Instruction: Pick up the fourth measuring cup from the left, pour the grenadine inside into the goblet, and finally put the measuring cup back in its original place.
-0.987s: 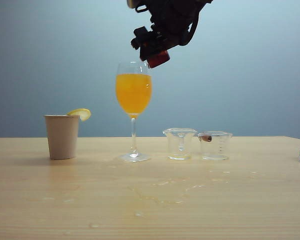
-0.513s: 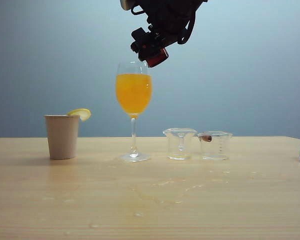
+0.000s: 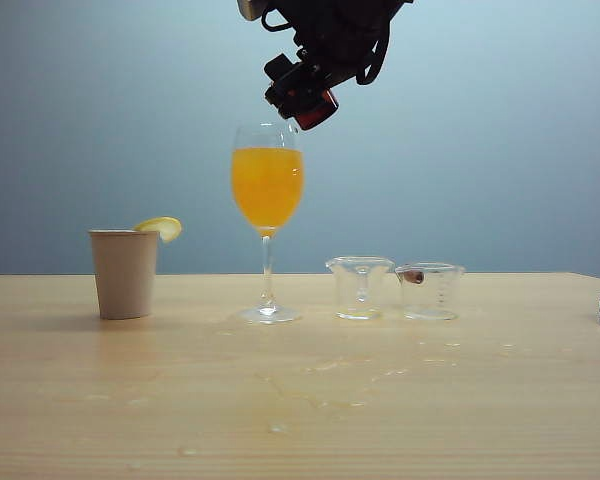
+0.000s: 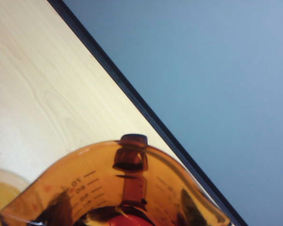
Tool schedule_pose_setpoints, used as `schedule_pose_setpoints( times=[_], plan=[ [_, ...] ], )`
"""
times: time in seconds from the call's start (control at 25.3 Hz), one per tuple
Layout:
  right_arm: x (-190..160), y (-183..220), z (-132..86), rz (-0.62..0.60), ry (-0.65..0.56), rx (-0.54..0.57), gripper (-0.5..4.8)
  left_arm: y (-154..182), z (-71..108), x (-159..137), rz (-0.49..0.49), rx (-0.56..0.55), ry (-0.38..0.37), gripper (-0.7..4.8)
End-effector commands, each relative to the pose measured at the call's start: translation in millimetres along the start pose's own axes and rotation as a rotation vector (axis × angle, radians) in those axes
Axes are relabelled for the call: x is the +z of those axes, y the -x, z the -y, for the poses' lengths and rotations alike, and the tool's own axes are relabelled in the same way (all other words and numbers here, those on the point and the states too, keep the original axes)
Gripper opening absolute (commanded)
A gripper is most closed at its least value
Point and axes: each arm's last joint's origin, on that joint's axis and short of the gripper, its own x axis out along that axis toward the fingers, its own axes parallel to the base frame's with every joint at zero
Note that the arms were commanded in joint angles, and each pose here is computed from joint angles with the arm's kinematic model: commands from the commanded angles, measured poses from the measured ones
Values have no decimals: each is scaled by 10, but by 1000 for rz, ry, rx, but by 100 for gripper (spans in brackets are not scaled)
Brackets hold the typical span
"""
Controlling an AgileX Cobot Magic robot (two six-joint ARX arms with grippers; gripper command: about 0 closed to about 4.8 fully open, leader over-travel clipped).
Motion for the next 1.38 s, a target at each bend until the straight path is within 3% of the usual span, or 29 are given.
schedule_pose_setpoints(
  times=[0.04, 0.55, 1.03, 1.38],
  plan=[
    [74, 22, 52, 44, -11, -36, 166, 14, 2, 27, 19, -5, -1, -6],
    [43, -11, 28, 28, -7, -35, 166, 13, 2, 25, 18, -5, -1, -6],
    [48, -11, 24, 29, 100, -37, 165, 13, 2, 25, 18, -5, -1, -6],
    [86, -45, -94, 46, 158, -39, 165, 13, 2, 25, 18, -5, -1, -6]
  ],
)
